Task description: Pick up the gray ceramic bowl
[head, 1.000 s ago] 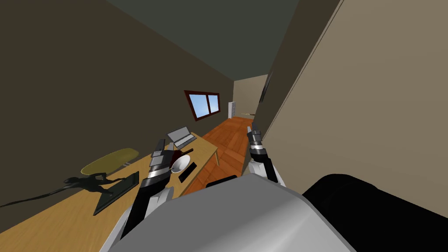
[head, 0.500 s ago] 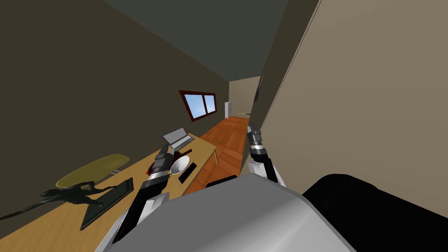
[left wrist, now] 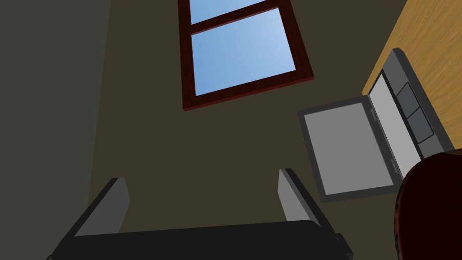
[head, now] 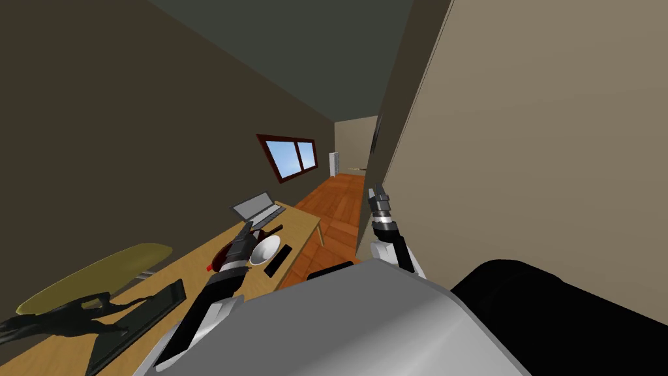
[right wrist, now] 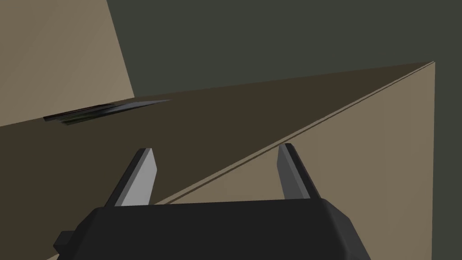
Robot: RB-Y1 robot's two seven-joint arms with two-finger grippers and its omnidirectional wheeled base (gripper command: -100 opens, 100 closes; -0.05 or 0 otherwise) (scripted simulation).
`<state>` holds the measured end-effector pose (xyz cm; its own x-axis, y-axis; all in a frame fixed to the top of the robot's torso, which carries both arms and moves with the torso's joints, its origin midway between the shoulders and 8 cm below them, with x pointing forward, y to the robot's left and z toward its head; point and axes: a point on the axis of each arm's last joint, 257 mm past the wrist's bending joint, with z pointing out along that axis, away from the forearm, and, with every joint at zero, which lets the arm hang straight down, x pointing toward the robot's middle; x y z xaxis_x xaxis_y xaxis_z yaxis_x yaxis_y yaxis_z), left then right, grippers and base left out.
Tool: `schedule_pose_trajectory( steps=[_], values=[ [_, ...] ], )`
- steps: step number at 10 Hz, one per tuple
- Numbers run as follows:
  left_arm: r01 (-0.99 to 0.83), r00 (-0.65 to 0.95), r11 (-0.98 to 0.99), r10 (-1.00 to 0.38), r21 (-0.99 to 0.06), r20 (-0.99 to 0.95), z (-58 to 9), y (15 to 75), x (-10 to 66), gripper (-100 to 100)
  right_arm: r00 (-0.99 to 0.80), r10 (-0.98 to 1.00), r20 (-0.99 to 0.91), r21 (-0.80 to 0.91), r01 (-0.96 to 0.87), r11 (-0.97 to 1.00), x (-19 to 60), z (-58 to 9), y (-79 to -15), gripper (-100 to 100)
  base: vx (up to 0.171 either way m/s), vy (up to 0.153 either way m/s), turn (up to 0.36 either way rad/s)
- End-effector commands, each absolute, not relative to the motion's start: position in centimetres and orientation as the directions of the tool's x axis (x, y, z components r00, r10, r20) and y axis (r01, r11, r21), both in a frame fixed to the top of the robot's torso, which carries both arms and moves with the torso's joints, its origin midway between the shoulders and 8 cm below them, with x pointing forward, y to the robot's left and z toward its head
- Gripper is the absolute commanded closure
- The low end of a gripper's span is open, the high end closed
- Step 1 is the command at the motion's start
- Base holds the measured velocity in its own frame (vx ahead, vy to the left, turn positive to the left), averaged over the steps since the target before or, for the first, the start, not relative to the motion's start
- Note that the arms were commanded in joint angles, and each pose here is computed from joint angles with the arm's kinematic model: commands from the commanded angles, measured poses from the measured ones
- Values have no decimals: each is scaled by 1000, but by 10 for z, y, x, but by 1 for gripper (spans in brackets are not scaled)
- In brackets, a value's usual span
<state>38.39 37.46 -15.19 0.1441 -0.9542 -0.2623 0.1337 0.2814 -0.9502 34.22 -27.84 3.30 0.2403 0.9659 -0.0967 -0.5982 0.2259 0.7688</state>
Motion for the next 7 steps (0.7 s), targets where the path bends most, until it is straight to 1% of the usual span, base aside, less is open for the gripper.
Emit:
schedule_pose_trajectory(
  steps=[1,2,3,4,5,6,7],
  values=[
    [52,137,267,-956,-962,-258,-180,387,387,-100,240,966,-97,769,-598,226,342,33,-278,0,-47,56,-267],
    [40,137,266,-956,-963,-258,-183,388,387,-100,240,966,-97,769,-598,226,342,33,-278,0,-34,48,-116],
    [-20,133,255,-958,-967,-255,-202,398,386,-100,240,966,-97,769,-598,226,342,33,-278,0,-29,45,-148],
    [-75,130,244,-959,-967,-252,-219,407,384,-100,240,966,-97,769,-598,226,342,33,-278,0,-29,56,-232],
    [-131,128,232,-960,-964,-248,-237,417,381,-100,240,966,-97,769,-598,226,342,33,-278,0,-51,79,-378],
    [-140,127,230,-960,-963,-248,-239,418,380,-100,240,966,-97,769,-598,226,342,33,-278,0,-49,73,-114],
    [-190,126,219,-961,-957,-245,-255,427,377,-100,240,966,-97,769,-598,226,342,33,-278,0,-45,54,-118]
  ],
)
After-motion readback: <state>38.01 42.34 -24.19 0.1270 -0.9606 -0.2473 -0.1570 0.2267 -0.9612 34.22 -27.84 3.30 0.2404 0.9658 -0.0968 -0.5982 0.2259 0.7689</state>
